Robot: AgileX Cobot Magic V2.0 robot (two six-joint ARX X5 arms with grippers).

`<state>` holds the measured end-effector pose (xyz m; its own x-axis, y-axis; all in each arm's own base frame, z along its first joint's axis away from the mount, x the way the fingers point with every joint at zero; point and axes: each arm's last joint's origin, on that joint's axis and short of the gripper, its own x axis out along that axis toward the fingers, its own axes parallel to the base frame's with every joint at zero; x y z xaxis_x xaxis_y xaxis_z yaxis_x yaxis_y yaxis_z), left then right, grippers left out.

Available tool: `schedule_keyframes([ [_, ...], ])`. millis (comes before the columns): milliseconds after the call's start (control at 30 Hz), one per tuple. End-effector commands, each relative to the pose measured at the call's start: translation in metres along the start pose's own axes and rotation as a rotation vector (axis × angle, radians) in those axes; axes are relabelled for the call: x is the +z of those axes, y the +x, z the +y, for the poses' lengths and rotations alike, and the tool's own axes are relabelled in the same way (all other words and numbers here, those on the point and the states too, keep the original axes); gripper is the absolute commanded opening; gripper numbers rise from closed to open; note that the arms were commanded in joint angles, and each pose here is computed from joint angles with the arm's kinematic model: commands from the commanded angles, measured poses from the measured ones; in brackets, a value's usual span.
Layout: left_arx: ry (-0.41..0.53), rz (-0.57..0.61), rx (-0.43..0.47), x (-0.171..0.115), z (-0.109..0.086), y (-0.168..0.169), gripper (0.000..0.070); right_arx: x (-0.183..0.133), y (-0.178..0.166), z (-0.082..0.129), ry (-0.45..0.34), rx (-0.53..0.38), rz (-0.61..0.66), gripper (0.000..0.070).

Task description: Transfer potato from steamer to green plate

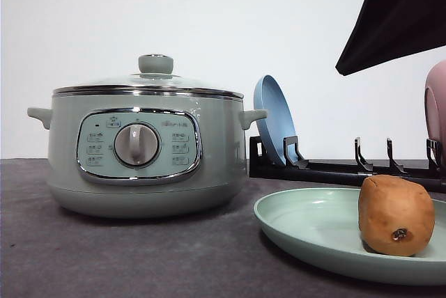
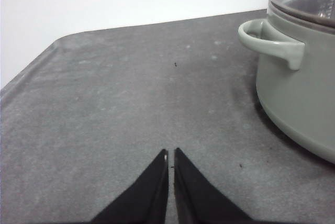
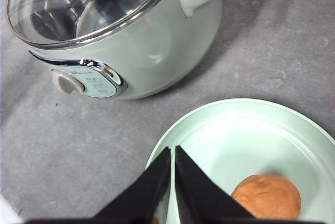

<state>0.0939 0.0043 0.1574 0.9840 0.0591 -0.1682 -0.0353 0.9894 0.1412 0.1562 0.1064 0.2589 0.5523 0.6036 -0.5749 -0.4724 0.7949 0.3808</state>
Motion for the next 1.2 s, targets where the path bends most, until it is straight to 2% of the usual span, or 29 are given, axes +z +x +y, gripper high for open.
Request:
schedule_keyframes([
  [0,0.003,0.025,-0.002,-0.0073,-0.0009,0.0021,0.0012,0.0048,-0.0013,0.0032,-0.016,0.012,-0.019,0.0],
  [1067,0.002,0.018,-0.002,-0.0072,-0.0011,0.0024,0.0012,0.0048,-0.0015,0.0029,-0.018,0.005,-0.021,0.0],
  [1167,0.002,0.018,-0.002,-0.0071,-0.001,0.0024,0.0012,0.008,-0.0073,-0.0021,-0.047,-0.063,-0.071,0.0],
])
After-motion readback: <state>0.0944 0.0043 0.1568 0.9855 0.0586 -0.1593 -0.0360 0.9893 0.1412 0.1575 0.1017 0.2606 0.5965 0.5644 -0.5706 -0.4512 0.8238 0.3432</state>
